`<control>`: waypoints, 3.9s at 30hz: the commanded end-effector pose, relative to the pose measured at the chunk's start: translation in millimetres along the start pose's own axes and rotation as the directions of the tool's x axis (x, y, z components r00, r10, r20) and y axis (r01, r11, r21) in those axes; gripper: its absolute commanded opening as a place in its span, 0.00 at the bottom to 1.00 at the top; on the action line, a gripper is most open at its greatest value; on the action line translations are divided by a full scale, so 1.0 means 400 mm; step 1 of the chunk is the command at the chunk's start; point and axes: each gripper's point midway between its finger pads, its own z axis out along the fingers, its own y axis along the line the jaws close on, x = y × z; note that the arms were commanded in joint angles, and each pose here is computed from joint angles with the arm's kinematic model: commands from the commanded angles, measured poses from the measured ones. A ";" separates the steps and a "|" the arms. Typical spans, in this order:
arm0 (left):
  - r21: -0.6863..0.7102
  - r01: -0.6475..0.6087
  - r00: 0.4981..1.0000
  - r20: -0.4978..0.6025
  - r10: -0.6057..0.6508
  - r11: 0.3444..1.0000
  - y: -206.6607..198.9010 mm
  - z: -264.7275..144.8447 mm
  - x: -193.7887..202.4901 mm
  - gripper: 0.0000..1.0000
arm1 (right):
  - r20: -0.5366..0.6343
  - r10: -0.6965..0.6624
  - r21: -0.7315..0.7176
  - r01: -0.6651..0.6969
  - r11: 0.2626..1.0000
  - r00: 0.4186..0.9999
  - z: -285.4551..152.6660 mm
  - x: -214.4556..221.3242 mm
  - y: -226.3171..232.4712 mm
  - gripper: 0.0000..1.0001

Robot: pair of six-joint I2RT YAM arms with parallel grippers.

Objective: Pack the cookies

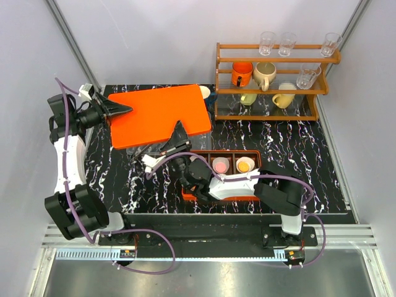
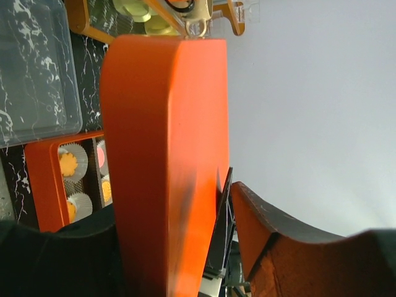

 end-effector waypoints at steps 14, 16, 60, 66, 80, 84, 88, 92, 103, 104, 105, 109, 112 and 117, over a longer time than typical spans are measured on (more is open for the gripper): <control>0.012 -0.241 0.970 -0.017 0.241 0.970 -0.076 -0.024 0.039 0.22 | -0.029 0.194 0.242 -0.182 0.953 0.981 -0.021 0.130 -0.180 0.00; 0.014 -0.244 0.970 -0.017 0.244 0.970 -0.077 -0.024 0.040 0.13 | -0.028 0.192 0.237 -0.180 0.955 0.981 -0.021 0.129 -0.172 0.01; 0.021 -0.207 0.978 0.045 0.206 0.978 -0.084 -0.005 -0.011 0.00 | -0.068 0.391 -0.016 -0.393 0.919 0.918 -0.127 0.056 0.019 1.00; 0.013 -0.200 0.979 0.050 0.199 0.980 -0.070 -0.003 -0.010 0.00 | -0.101 0.522 -0.048 -0.528 0.848 0.847 -0.132 0.105 -0.055 1.00; 0.049 -0.185 0.981 0.070 0.181 0.982 -0.083 0.002 -0.026 0.00 | -0.138 0.626 -0.231 -0.639 0.733 0.768 -0.190 0.148 0.000 0.99; 0.048 -0.178 0.982 0.070 0.175 0.983 -0.078 0.001 -0.032 0.00 | -0.140 0.634 -0.248 -0.647 0.722 0.761 -0.196 0.141 0.022 1.00; 0.050 -0.185 0.981 0.068 0.181 0.982 -0.082 0.001 -0.030 0.00 | -0.173 0.665 -0.218 -0.686 0.694 0.727 -0.172 0.165 0.002 1.00; 0.047 -0.183 0.981 0.067 0.180 0.982 -0.080 0.000 -0.015 0.00 | -0.260 0.744 -0.186 -0.788 0.587 0.615 -0.121 0.237 -0.034 1.00; 0.108 -0.202 0.979 0.001 0.203 0.973 -0.074 0.059 0.081 0.00 | -0.475 0.844 -0.079 -0.967 0.241 0.249 -0.075 0.458 -0.060 1.00; 0.117 -0.195 0.980 -0.004 0.197 0.974 -0.068 0.065 0.087 0.00 | -0.496 0.841 -0.050 -0.974 0.219 0.215 -0.075 0.495 -0.050 1.00; 0.143 -0.204 0.978 -0.011 0.208 0.968 -0.081 0.076 0.096 0.00 | -0.520 0.840 -0.067 -0.988 0.140 0.155 -0.084 0.488 -0.034 1.00; 0.181 -0.210 0.976 -0.023 0.217 0.961 -0.079 0.111 0.119 0.00 | -0.628 0.774 -0.046 -0.990 -0.134 -0.076 -0.096 0.543 0.026 1.00; 0.210 -0.215 0.973 -0.041 0.228 0.954 -0.075 0.140 0.139 0.00 | -0.692 0.689 0.014 -0.958 -0.287 -0.217 -0.114 0.609 0.081 1.00; 0.283 -0.223 0.967 -0.060 0.249 0.933 -0.090 0.181 0.173 0.00 | -0.741 0.545 0.086 -0.860 -0.503 -0.393 -0.164 0.676 0.145 1.00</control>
